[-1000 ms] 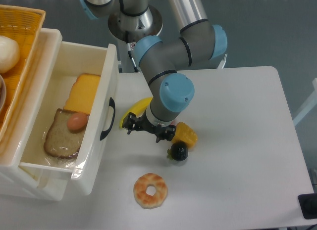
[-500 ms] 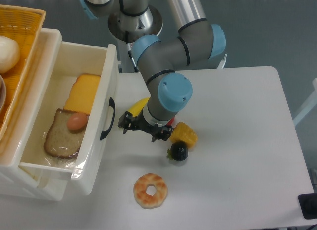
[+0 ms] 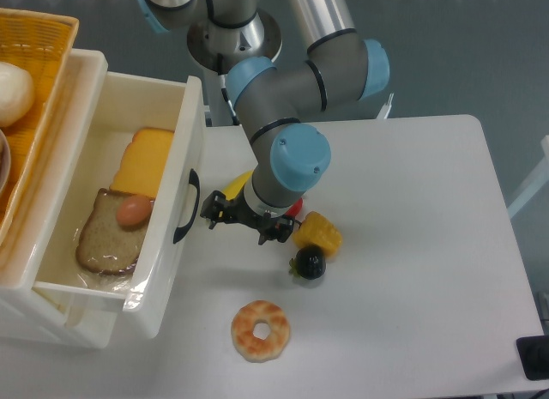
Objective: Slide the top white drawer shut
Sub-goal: 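Swing the gripper toward the open white drawer's front face, then push the drawer front with the gripper, sliding the drawer into the cabinet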
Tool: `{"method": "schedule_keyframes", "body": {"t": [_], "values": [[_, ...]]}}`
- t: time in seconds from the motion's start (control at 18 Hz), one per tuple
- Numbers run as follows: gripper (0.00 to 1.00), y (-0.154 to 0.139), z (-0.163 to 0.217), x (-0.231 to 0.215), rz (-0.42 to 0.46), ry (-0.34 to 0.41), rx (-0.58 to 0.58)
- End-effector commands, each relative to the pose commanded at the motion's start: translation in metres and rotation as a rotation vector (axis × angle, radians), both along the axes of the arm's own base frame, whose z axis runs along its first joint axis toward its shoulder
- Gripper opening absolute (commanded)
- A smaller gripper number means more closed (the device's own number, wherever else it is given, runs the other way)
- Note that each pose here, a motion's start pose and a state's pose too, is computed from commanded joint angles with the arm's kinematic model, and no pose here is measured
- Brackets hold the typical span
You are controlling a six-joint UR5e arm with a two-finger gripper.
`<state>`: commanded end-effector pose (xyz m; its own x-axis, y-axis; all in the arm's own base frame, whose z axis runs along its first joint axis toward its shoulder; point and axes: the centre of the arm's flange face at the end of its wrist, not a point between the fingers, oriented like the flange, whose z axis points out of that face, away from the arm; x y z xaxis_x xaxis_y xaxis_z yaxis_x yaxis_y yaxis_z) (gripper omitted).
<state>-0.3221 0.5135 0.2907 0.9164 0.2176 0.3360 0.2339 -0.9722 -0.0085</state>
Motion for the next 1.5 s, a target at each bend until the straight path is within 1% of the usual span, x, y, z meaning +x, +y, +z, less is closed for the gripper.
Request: {"method": "schedule_keyframes", "body": {"t": [0.44,0.78,1.5], "values": [[1.0,0.002,0.006,0.006,-0.01,-0.002,0.005],[1.0,0.003,0.027,0.019,-0.025,-0.002,0.02],[1.0,0.018,0.035,0.051,-0.08,-0.008,0.039]]}}
